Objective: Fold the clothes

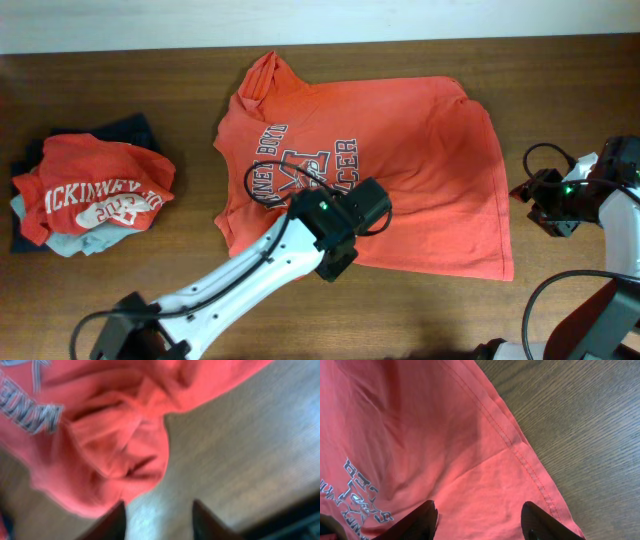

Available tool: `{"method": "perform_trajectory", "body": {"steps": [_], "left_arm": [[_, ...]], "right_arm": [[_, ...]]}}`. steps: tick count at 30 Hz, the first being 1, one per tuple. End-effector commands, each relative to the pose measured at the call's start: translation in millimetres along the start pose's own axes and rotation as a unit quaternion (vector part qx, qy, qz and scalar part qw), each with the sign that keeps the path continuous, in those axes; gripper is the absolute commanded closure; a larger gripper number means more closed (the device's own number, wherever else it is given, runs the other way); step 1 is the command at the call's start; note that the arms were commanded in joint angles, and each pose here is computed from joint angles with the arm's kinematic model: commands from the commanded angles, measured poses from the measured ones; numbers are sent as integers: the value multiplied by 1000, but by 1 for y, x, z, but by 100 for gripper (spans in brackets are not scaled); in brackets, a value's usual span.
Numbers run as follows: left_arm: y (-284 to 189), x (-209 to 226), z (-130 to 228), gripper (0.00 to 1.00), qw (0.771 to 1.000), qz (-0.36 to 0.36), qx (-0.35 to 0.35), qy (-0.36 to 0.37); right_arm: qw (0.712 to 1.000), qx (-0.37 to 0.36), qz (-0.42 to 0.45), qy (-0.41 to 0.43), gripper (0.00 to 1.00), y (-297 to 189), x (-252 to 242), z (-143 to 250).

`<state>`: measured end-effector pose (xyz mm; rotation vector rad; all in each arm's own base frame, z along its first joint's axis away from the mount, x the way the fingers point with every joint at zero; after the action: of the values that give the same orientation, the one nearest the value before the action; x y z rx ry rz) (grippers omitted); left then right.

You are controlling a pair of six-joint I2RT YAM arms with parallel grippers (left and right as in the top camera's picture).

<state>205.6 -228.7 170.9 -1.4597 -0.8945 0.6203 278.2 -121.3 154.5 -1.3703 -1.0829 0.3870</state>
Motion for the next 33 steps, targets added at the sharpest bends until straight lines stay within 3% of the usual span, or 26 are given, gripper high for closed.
{"method": "perform_trajectory", "body": {"steps": [1, 6, 10, 15, 18, 23, 24, 28, 33], "left_arm": [[50, -4, 26, 50, 998, -2, 65, 13], [91, -7, 39, 47, 997, -6, 76, 13], [104, -8, 40, 35, 998, -2, 59, 11], [123, -8, 44, 34, 998, -7, 67, 9], [129, 4, 38, 43, 998, -15, 63, -12], [133, 26, 33, 83, 996, -10, 66, -56], [133, 27, 33, 100, 996, -2, 69, -62], [127, 24, 42, 100, 992, 17, 105, -61], [76, 21, 47, 100, 980, 53, 179, -62]], "right_arm": [[1000, -15, 3, -12, 41, -7, 3, -4], [1000, -15, 3, -12, 41, -7, 3, -4], [1000, -14, 3, -12, 41, -7, 3, -4], [1000, -14, 3, -12, 41, -7, 3, -4], [1000, -14, 3, -12, 41, -7, 3, -4], [1000, -12, 3, -11, 41, -7, 3, -3], [1000, -12, 3, -11, 41, -7, 3, -3], [1000, -12, 3, -11, 41, -7, 3, -3], [1000, -13, 3, -11, 41, -7, 3, -3]]}}
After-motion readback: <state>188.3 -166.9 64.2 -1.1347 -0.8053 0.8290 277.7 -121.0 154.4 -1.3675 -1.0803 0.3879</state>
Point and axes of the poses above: each gripper's point midway between its finger pads, its own y axis out along the fingers, its own x axis along the line the jaws close on, z = x × y, the point moved 6 cm from there along -y, back along the fingers, and after that the axes turned 12 degrees about -y, right-handed, at the moved point
